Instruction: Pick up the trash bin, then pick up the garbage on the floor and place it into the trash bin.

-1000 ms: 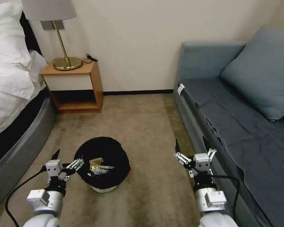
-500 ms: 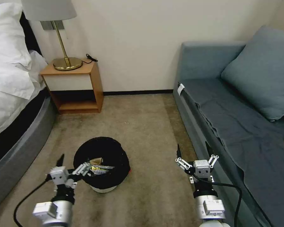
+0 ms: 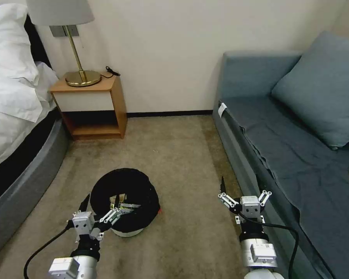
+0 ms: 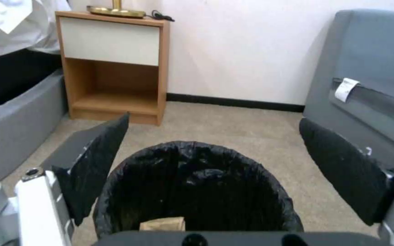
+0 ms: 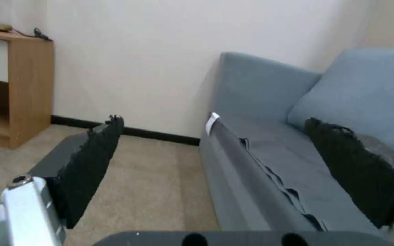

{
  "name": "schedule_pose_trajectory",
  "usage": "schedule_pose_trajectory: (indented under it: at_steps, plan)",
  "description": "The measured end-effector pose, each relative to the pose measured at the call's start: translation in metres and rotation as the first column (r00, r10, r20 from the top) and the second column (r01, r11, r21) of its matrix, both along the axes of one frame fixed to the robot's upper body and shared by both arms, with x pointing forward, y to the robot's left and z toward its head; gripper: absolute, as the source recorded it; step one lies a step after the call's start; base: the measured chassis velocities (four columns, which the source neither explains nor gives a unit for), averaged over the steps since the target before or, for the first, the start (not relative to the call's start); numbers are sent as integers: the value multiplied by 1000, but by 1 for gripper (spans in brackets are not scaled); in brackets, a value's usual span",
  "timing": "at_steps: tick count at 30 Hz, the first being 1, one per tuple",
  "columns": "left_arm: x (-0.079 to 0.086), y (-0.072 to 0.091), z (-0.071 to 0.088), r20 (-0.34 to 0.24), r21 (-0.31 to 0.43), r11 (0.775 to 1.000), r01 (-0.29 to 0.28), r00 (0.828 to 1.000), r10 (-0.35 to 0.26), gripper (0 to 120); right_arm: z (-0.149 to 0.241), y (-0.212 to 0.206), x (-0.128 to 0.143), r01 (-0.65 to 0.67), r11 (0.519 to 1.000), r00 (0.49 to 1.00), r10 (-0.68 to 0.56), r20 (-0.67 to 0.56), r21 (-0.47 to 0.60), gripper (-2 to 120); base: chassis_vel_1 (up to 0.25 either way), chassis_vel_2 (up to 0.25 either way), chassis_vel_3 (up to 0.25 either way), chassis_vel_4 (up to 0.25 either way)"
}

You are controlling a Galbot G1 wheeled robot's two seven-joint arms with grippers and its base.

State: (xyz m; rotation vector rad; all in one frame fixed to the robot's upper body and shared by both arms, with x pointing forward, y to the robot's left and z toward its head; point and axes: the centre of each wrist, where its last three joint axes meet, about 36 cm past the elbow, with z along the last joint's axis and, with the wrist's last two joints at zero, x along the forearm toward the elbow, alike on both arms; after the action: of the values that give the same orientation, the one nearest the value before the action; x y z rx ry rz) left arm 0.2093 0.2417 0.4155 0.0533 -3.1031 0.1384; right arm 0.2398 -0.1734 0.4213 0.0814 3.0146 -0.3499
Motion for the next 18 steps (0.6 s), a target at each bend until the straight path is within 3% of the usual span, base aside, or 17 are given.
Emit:
schedule_pose_trajectory:
  at_steps: [18]
  plan:
    - [0,3,0,-6,11,1000,-2,1000,2,100,-1,-1,1,3,1000,1000,-3,-4,-2,100,0,0,0,0]
